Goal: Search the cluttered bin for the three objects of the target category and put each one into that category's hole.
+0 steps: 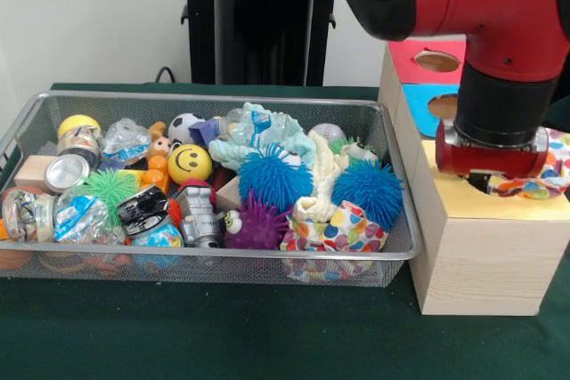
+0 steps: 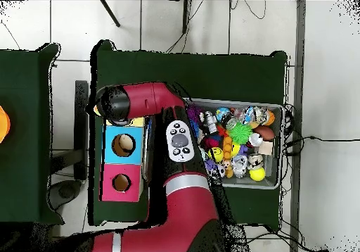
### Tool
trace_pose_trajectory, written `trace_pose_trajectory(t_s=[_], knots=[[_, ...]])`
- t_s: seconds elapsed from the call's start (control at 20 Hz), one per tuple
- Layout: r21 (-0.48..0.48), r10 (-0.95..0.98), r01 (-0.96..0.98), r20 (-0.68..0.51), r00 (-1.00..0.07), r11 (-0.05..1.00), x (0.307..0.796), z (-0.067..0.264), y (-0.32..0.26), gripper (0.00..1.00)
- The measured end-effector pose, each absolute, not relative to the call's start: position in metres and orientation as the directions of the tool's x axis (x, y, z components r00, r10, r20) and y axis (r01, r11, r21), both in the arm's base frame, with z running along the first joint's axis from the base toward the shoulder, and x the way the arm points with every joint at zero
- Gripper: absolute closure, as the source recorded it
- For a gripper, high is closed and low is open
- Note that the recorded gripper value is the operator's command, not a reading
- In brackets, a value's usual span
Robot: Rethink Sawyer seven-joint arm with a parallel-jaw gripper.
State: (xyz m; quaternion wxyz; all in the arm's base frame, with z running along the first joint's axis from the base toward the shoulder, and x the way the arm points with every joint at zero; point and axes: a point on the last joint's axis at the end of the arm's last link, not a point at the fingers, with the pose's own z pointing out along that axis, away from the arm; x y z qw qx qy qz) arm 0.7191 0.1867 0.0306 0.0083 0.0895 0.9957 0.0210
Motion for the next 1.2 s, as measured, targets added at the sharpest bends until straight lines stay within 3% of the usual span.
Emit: trace_pose_trajectory(t_s=[0.8,1.2], knots=[[0.059,0.170,0.165,-0.079,-0.982,0.985,0.716,0.116,0.187,0.00],[0.062,0.172,0.166,-0.116,-0.978,0.984,0.723,0.140,0.184,0.00]])
